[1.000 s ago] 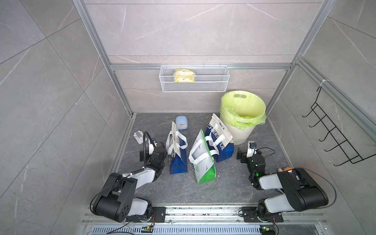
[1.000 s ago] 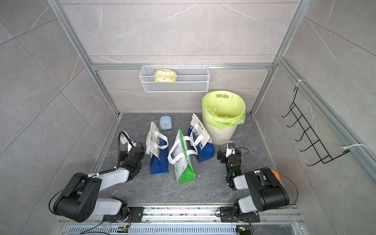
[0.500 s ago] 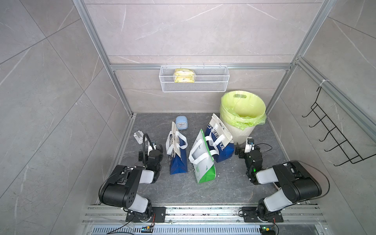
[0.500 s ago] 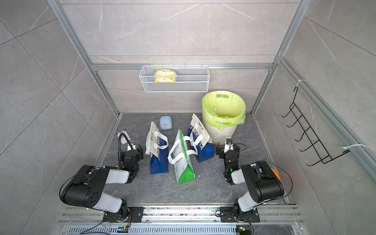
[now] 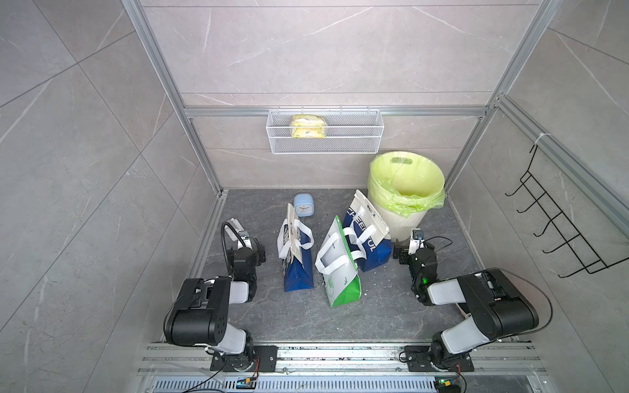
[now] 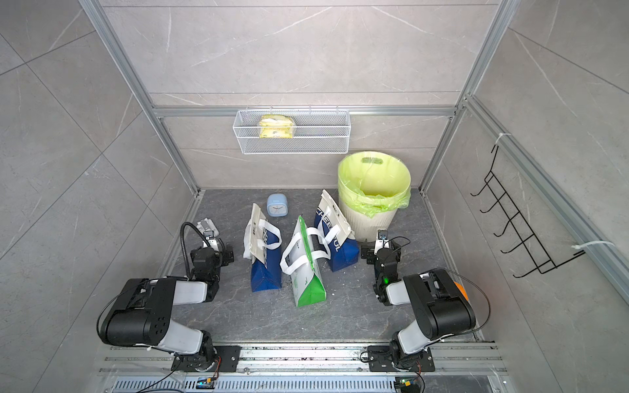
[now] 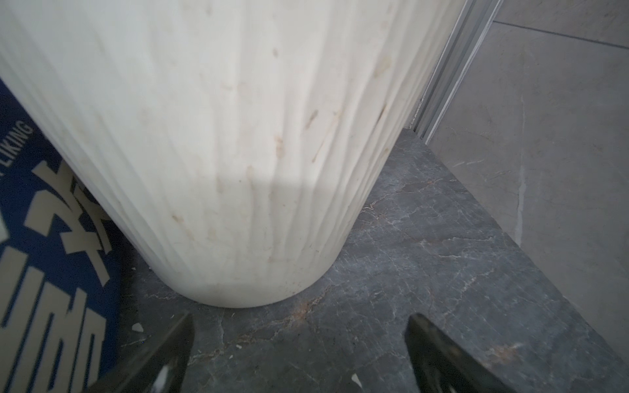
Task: Shred takeout receipts and throw away
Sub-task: Reset both arms
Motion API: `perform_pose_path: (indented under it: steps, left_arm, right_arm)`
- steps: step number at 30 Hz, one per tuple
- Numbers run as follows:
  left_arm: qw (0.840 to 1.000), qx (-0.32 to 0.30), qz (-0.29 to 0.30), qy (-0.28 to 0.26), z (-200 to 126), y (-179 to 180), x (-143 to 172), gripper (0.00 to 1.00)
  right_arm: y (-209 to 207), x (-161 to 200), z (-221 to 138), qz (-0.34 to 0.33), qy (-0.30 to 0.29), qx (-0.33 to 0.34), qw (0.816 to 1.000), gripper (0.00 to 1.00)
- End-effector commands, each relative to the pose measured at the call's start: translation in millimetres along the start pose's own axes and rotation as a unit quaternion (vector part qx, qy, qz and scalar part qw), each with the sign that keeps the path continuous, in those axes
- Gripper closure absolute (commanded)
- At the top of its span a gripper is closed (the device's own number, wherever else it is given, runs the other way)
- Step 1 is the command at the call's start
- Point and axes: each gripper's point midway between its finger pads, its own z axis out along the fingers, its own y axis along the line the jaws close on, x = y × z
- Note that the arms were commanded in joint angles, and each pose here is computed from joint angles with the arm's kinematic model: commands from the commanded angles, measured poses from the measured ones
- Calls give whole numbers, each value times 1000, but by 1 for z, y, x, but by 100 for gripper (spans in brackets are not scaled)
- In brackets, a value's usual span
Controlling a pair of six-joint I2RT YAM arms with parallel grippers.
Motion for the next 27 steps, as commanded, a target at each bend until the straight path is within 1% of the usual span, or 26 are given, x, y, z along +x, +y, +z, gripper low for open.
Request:
perform_pose_path:
  steps: [1, 2, 4, 5, 7, 27]
  left_arm:
    - [998, 43, -34, -25, 4, -11, -16, 0]
    - [998, 45, -35, -11, 3, -11, -13, 0]
    - [998, 42, -34, -23, 4, -10, -16, 0]
    - [999, 37, -36, -15, 3, -8, -13, 0]
    - [999, 28, -40, -21, 3, -5, -14, 0]
    - [999, 33, -39, -16, 3, -6, -13, 0]
  right_arm:
    - [-2, -4, 0, 8, -3, 8, 1000, 0]
    - [-2, -5, 0, 9, -3, 8, 1000, 0]
    - [-2, -5, 0, 9, -4, 8, 1000, 0]
    - [-2, -5, 0, 8, -3, 8, 1000, 0]
    - [-2, -5, 0, 9, -4, 8, 1000, 1]
    - [-2, -5, 0, 8, -3, 8, 1000, 0]
